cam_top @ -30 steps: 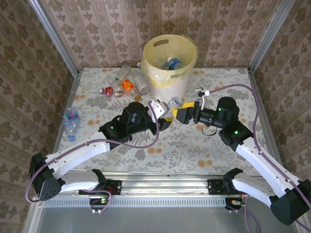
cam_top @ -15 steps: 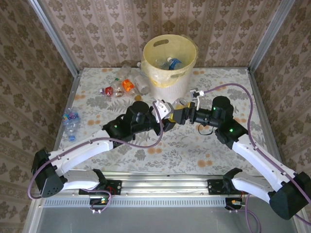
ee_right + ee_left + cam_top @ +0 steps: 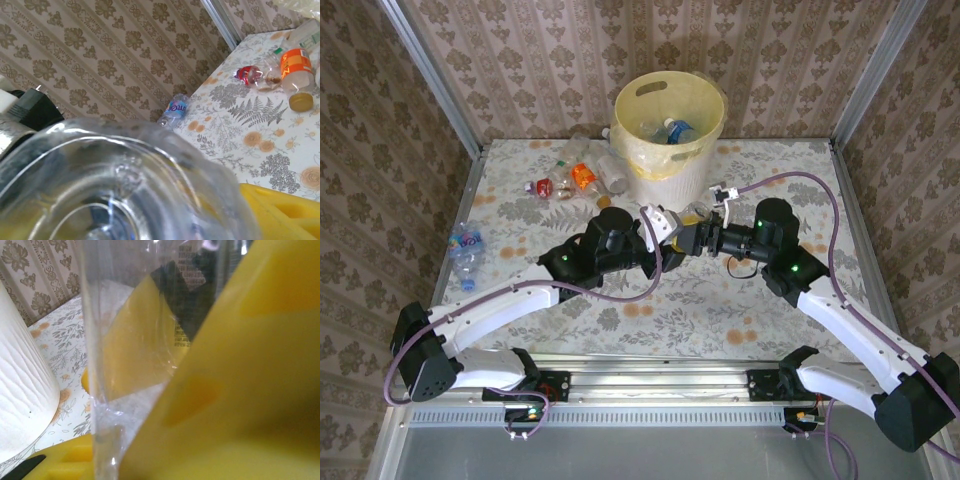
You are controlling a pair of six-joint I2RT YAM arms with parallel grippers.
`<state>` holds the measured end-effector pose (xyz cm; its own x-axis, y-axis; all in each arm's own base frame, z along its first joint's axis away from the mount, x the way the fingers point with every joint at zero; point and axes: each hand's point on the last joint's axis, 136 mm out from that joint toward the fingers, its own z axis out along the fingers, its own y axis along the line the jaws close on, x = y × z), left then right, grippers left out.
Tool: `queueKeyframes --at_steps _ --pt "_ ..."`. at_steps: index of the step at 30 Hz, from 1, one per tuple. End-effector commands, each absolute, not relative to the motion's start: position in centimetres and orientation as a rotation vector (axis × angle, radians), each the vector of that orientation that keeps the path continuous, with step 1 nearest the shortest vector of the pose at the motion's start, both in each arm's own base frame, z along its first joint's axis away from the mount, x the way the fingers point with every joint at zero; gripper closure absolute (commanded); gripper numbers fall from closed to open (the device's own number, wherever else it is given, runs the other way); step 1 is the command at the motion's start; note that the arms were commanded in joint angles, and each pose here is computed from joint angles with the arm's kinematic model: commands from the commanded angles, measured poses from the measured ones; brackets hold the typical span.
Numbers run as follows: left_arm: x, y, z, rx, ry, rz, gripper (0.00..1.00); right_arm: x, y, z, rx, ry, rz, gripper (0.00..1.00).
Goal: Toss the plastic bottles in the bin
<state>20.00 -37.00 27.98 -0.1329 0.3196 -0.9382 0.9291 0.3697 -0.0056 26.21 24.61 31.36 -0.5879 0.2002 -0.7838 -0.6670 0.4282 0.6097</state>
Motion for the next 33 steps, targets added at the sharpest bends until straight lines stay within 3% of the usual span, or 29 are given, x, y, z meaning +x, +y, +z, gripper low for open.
queueKeyframes --at_steps 1,12,14,17,20,26,33 --pt "18.3 -38.2 31.3 1.15 1.542 -0.884 0.57 26.9 24.3 31.0 -0.367 1.842 1.234 0.3" --pt "18.0 -37.8 31.2 1.146 1.534 -0.89 0.47 27.1 24.1 30.8 -0.346 1.851 1.22 0.4" --pt "18.1 -37.7 31.1 1.143 1.538 -0.886 0.38 27.1 24.1 30.7 -0.344 1.853 1.221 0.41" --pt "18.3 -37.4 31.1 1.124 1.546 -0.874 0.16 27.2 24.0 30.6 -0.339 1.857 1.212 0.42" --pt "18.7 -36.8 31.3 1.084 1.548 -0.846 0.02 27.4 23.7 30.4 -0.329 1.874 1.183 0.43" --pt "20.3 -33.5 32.7 0.915 1.536 -0.73 0.0 27.9 22.1 29.9 -0.287 1.908 1.041 0.45" --pt "22.7 -25.8 34.1 0.568 1.621 -0.629 0.0 28.9 18.4 29.9 -0.263 1.94 0.742 0.46"
